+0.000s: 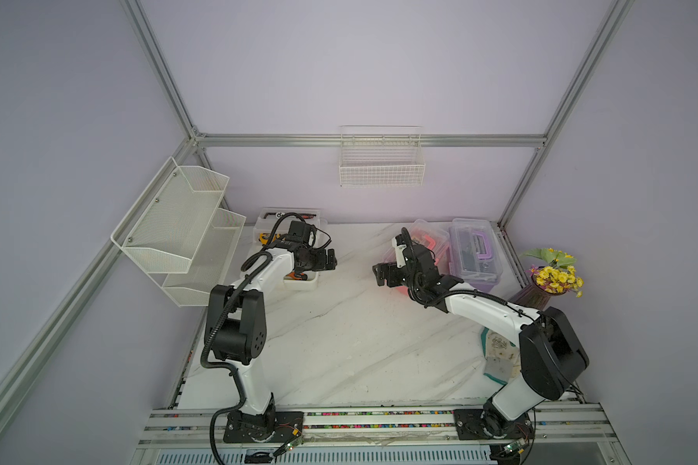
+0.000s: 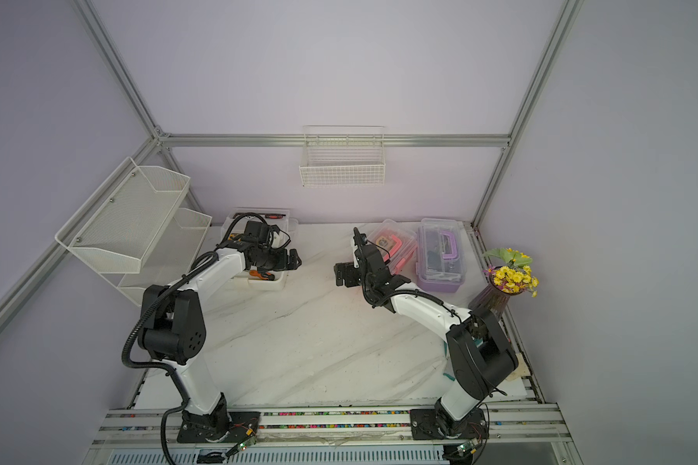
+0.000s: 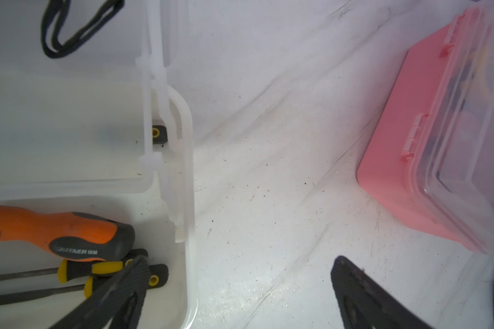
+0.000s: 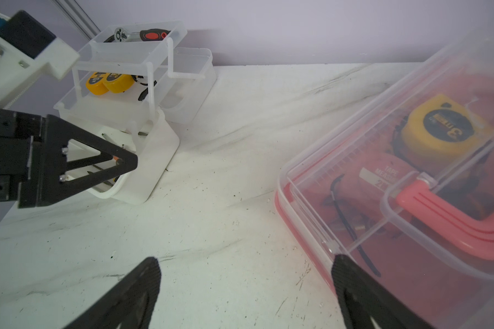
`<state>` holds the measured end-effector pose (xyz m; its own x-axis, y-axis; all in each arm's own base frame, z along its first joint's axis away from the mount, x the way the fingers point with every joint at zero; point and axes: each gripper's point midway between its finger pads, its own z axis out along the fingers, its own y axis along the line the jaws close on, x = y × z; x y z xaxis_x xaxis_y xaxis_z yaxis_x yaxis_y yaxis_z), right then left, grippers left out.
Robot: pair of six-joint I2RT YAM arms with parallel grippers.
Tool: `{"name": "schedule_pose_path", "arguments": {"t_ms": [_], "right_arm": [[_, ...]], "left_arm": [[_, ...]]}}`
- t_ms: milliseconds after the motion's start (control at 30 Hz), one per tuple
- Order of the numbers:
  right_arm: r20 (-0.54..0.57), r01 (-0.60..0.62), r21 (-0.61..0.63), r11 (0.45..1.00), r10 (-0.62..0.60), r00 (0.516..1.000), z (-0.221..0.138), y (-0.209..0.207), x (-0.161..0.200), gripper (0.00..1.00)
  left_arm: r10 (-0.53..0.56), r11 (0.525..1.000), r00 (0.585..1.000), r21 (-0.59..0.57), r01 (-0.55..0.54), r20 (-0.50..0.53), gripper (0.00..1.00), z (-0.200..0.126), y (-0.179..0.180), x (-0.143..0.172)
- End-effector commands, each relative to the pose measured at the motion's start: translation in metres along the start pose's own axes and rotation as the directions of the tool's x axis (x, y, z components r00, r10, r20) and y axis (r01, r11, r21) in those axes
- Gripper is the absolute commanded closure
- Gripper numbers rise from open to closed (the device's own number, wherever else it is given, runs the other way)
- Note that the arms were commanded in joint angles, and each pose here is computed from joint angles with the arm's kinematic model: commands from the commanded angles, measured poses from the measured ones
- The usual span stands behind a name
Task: Close toolboxes
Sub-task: Move the toolbox to the center of the board.
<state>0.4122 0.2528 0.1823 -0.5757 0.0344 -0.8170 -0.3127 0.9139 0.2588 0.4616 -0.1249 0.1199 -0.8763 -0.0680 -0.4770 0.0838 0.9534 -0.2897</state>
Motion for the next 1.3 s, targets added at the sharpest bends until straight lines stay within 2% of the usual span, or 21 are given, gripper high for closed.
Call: {"name": "schedule_pose_path", "arguments": {"t_ms": [0, 200, 500, 733, 1067, 1167, 1267], "right_arm": [[0.06, -0.011, 0.003, 1.0, 0.011, 0.998, -0.011, -0.002, -0.015, 0.03], [0.071, -0.009, 0.03, 1.0, 0.006, 0.997, -0.017, -0.007, -0.014, 0.03], [0.08, -0.013, 0.04, 0.999, 0.009, 0.997, -0.018, -0.01, -0.016, 0.03], [0.091, -0.052, 0.052, 0.997, 0.047, 0.995, -0.023, -0.021, -0.02, 0.05], [0.124, -0.11, 0.131, 0.985, 0.094, 0.988, -0.037, -0.051, -0.034, 0.09], [0.118, -0.124, 0.1, 0.987, 0.112, 0.987, -0.04, -0.048, -0.04, 0.19], [0.114, -0.123, 0.064, 0.99, 0.116, 0.987, -0.041, -0.039, -0.048, 0.29]], "left_arm": [[0.031, 0.999, 0.998, -0.035, -0.033, -0.047, 0.0, 0.008, -0.001, 0.005], [0.019, 0.999, 0.994, -0.026, -0.022, -0.106, 0.0, 0.018, -0.009, 0.028], [0.047, 0.997, 0.985, 0.068, -0.036, -0.164, 0.0, 0.014, -0.08, 0.072], [0.053, 0.988, 0.973, 0.156, -0.018, -0.224, 0.0, 0.012, -0.13, 0.126], [0.082, 0.971, 0.939, 0.237, 0.0, -0.334, 0.0, -0.002, -0.177, 0.204], [0.093, 0.962, 0.932, 0.274, 0.007, -0.35, 0.0, -0.017, -0.184, 0.214], [0.102, 0.962, 0.949, 0.272, -0.018, -0.298, 0.0, -0.036, -0.182, 0.203]]}}
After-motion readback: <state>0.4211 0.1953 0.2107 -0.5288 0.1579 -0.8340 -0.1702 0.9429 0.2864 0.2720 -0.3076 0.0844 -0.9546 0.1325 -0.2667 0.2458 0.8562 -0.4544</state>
